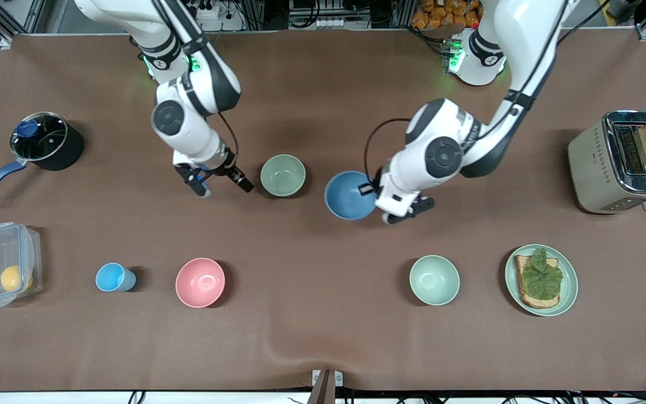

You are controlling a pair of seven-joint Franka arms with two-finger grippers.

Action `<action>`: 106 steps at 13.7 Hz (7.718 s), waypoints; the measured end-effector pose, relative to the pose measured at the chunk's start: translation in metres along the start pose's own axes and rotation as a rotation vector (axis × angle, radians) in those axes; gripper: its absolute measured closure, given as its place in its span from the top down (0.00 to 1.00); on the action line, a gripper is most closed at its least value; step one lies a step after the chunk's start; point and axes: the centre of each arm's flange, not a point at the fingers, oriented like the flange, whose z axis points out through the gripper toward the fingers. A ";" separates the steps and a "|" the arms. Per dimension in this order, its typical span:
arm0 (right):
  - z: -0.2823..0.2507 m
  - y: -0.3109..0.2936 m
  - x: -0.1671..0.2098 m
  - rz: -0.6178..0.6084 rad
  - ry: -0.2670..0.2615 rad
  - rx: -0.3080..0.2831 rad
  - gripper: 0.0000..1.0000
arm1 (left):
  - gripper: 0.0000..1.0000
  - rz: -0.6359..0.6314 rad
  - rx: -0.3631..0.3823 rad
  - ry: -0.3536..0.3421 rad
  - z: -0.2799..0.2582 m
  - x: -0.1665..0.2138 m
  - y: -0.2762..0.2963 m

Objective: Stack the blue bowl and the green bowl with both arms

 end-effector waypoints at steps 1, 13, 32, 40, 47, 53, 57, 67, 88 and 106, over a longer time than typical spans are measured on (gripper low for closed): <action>0.006 -0.001 0.003 0.048 -0.031 0.006 1.00 | 0.06 -0.011 0.005 -0.007 0.008 -0.014 0.009; 0.093 -0.005 0.020 0.296 -0.234 0.020 1.00 | 0.06 -0.043 -0.062 -0.034 0.097 -0.094 0.084; 0.091 -0.002 0.036 0.275 -0.249 0.029 1.00 | 0.62 -0.016 -0.037 -0.058 0.145 -0.109 0.100; 0.034 0.007 0.107 0.136 -0.390 -0.055 1.00 | 1.00 -0.032 -0.084 0.025 0.050 -0.073 0.107; -0.055 0.004 0.167 0.048 -0.389 -0.184 1.00 | 1.00 -0.065 0.010 0.208 -0.065 0.042 0.029; -0.116 0.043 0.244 -0.110 -0.353 -0.214 1.00 | 1.00 0.025 0.063 0.198 -0.140 0.145 -0.076; -0.161 0.064 0.285 -0.256 -0.285 -0.215 1.00 | 1.00 0.106 0.136 0.183 -0.187 0.187 -0.160; -0.333 0.085 0.309 -0.676 -0.031 -0.092 1.00 | 1.00 0.175 0.258 0.212 -0.236 0.130 -0.224; -0.467 0.082 0.196 -0.831 0.149 -0.080 1.00 | 1.00 0.516 0.236 0.260 -0.377 0.003 -0.208; -0.476 0.086 0.191 -0.908 0.175 -0.118 1.00 | 1.00 0.497 0.233 0.250 -0.376 0.016 -0.214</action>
